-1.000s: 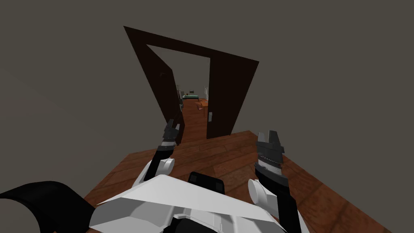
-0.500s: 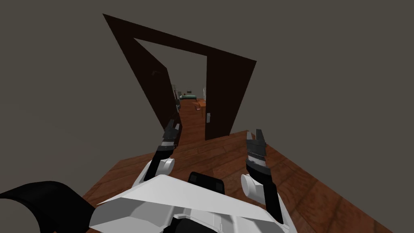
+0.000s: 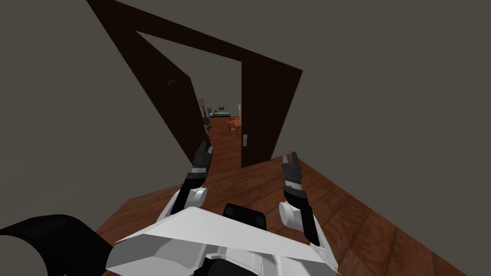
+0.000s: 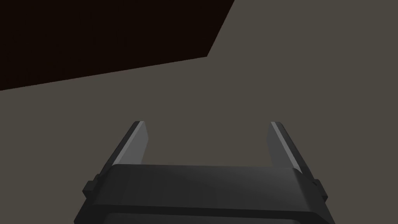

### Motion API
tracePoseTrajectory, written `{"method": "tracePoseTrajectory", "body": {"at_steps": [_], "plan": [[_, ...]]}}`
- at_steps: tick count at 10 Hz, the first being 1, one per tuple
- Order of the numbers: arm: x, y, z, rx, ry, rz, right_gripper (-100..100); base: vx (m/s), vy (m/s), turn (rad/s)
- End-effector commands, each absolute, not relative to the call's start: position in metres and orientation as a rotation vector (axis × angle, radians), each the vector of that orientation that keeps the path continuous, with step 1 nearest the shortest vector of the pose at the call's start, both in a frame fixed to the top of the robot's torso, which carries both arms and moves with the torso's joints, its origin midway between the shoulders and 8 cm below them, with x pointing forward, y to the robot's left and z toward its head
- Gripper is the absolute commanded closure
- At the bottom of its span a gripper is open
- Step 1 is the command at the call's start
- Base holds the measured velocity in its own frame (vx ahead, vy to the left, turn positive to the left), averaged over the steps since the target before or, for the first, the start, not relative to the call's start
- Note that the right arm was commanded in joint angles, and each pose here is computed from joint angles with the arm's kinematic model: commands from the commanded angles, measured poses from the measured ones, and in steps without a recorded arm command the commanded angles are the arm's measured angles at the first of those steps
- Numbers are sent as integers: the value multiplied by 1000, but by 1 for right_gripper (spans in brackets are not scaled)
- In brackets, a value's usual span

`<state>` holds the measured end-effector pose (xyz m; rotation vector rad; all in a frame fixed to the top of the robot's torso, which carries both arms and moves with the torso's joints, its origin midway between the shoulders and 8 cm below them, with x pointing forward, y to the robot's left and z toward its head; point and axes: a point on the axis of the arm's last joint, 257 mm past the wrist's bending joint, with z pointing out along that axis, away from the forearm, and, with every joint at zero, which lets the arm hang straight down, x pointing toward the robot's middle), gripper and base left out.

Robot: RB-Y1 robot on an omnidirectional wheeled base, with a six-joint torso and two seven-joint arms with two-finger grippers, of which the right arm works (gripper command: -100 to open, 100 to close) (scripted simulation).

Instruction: Push the door open

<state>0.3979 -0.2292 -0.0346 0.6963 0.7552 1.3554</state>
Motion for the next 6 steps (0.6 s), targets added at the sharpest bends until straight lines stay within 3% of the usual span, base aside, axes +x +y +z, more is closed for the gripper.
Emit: {"method": "tracePoseTrajectory", "body": {"at_steps": [1,6], "plan": [[406,-217,-43,708,778,1387,-100,98,14,-68],[431,-167,-74,744,875,1501,-100,110,25,-89]]}}
